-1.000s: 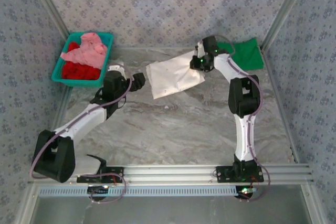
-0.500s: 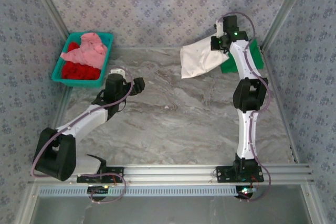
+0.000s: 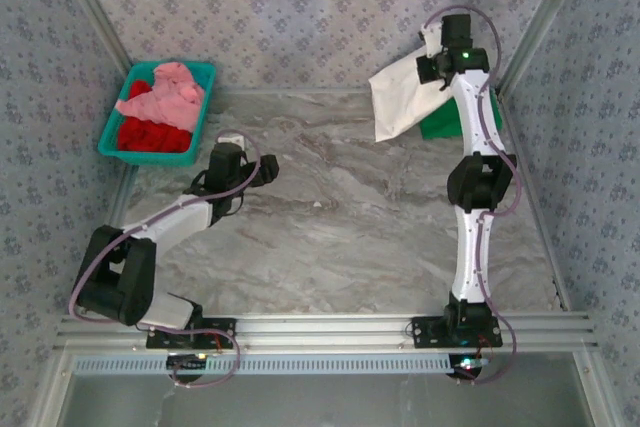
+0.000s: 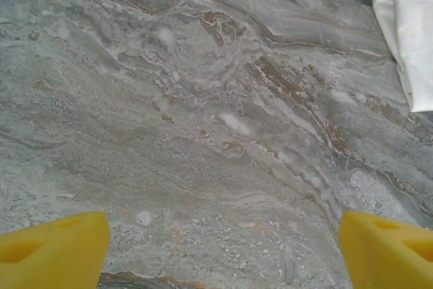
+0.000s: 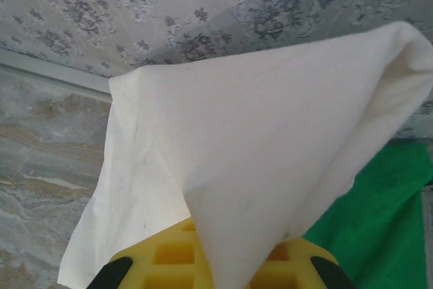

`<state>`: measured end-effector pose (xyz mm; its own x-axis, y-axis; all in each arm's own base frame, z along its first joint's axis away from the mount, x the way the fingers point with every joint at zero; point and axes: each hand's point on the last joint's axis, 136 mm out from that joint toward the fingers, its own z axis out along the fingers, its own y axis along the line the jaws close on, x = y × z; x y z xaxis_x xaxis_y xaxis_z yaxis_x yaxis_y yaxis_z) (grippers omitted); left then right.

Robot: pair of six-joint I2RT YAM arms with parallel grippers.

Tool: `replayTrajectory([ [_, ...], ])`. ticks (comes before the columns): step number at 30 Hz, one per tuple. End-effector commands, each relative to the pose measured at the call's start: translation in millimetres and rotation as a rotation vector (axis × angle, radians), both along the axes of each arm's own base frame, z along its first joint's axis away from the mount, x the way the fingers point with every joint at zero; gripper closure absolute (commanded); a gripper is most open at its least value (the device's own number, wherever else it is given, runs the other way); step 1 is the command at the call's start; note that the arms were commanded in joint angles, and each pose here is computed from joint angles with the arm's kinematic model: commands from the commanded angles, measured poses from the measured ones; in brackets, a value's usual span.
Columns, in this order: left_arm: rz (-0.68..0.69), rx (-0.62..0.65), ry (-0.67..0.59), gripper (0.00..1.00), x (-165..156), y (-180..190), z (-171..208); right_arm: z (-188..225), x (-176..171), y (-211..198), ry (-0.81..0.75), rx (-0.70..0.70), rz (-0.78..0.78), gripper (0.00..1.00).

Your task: Fold and stack the t-shirts

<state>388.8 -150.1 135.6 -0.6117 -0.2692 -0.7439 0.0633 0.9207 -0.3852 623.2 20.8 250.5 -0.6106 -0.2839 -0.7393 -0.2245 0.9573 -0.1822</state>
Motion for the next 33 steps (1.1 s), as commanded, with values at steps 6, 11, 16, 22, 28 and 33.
replayTrajectory([
  [6,-0.013,0.012,-0.011,0.12,5,-1,6,59,2,-46,-0.15,-0.094,-0.021,1.0],
  [11,-0.003,0.011,-0.009,0.11,5,1,4,61,-1,-63,-0.151,-0.109,-0.01,1.0],
  [16,-0.01,0.011,-0.008,0.11,7,-1,5,49,4,-85,-0.139,-0.167,-0.04,1.0],
  [22,-0.019,0.01,0.011,0.11,10,-4,0,27,14,-121,-0.125,-0.231,-0.125,1.0],
  [28,-0.021,0.024,0.02,0.11,11,-5,-2,4,22,-151,-0.133,-0.242,-0.188,1.0],
  [33,-0.032,0.025,0.029,0.11,14,-8,-2,-18,30,-182,-0.145,-0.276,-0.27,1.0],
])
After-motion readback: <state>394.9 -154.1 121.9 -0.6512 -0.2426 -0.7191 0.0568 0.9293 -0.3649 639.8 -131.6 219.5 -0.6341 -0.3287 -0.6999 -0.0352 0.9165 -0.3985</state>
